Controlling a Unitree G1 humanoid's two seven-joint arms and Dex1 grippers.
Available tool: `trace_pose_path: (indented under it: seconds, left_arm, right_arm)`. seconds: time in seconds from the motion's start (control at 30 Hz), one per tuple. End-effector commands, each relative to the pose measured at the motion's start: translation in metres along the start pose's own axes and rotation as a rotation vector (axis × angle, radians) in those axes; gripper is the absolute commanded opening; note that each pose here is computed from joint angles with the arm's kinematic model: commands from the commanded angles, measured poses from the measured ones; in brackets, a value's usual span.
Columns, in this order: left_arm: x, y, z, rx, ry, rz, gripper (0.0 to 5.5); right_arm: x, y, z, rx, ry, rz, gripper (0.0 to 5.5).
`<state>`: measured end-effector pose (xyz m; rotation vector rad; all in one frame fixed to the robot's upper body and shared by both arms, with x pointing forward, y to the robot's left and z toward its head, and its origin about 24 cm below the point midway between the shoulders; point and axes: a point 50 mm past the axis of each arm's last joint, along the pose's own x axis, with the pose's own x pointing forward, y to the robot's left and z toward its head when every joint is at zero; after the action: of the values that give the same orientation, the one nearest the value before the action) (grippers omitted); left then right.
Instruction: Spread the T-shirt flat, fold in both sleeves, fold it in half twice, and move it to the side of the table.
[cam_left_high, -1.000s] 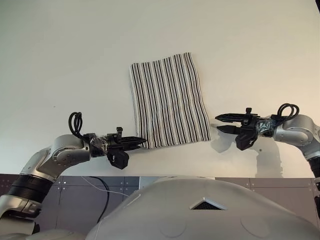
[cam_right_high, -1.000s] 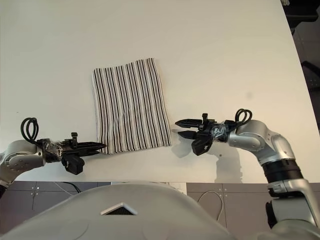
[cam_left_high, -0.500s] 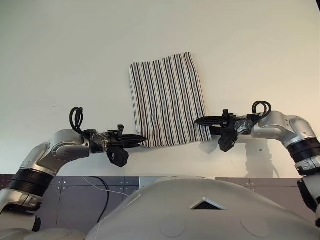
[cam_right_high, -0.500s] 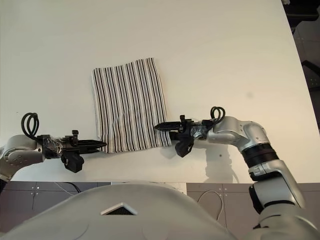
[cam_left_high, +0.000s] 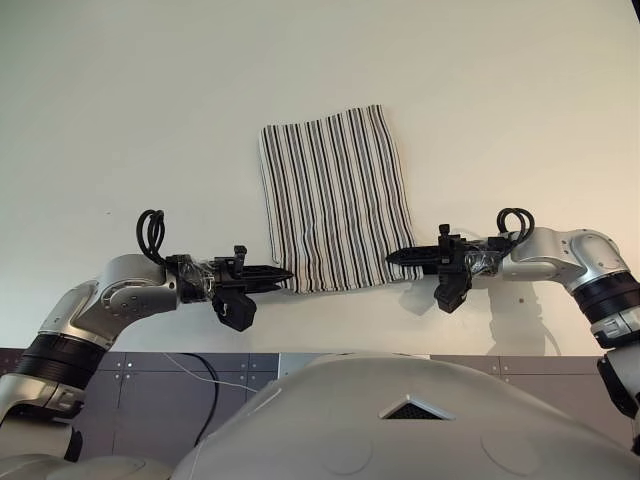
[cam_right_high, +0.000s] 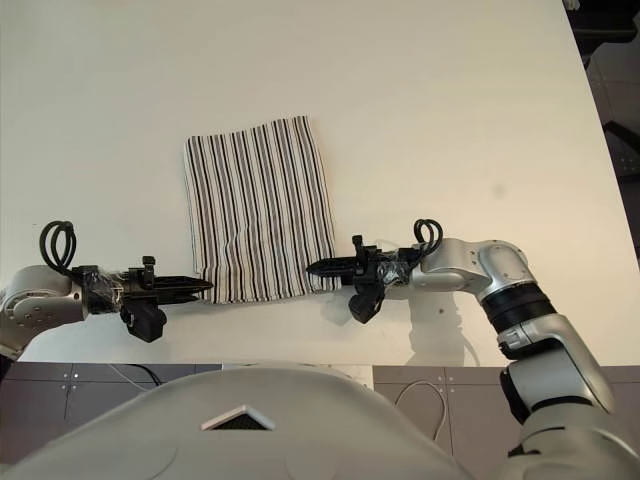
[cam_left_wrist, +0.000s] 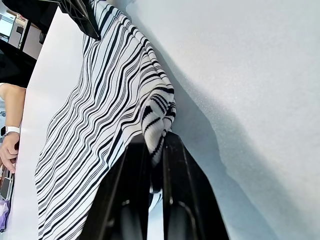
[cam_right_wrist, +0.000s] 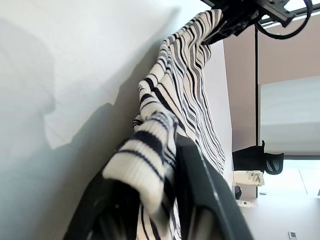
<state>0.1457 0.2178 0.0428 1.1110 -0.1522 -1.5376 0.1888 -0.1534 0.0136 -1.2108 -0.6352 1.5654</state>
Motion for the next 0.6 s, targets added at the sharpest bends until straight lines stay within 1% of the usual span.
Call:
trace_pose_path:
  seconds: [0.03, 0.13, 0.3, 0.37, 0.47, 0.57, 0.6]
  left_arm:
    - [0.000, 0.005, 0.002, 0.027, -0.018, 0.004, 0.12]
    - [0.002, 0.009, 0.003, 0.035, -0.029, 0.031, 0.12]
    - [0.002, 0.019, 0.017, 0.038, -0.075, 0.103, 0.12]
    - [-0.002, 0.021, 0.028, -0.011, -0.095, 0.148, 0.12]
    - [-0.011, 0.018, 0.054, -0.112, -0.136, 0.179, 0.12]
    - [-0.016, 0.021, 0.070, -0.209, -0.147, 0.207, 0.12]
    - [-0.017, 0.024, 0.072, -0.235, -0.144, 0.216, 0.12]
  right_arm:
    - [-0.005, 0.019, -0.003, 0.088, 0.048, 0.134, 0.41]
    - [-0.010, 0.017, 0.004, 0.124, 0.028, 0.141, 0.12]
    - [-0.035, 0.005, 0.030, 0.214, 0.022, 0.104, 0.10]
    - [-0.044, -0.008, 0.043, 0.252, 0.021, 0.074, 0.10]
    - [-0.055, -0.034, 0.063, 0.353, 0.026, 0.000, 0.10]
    - [-0.061, -0.055, 0.078, 0.517, 0.027, -0.045, 0.10]
    - [-0.063, -0.060, 0.081, 0.602, 0.027, -0.062, 0.10]
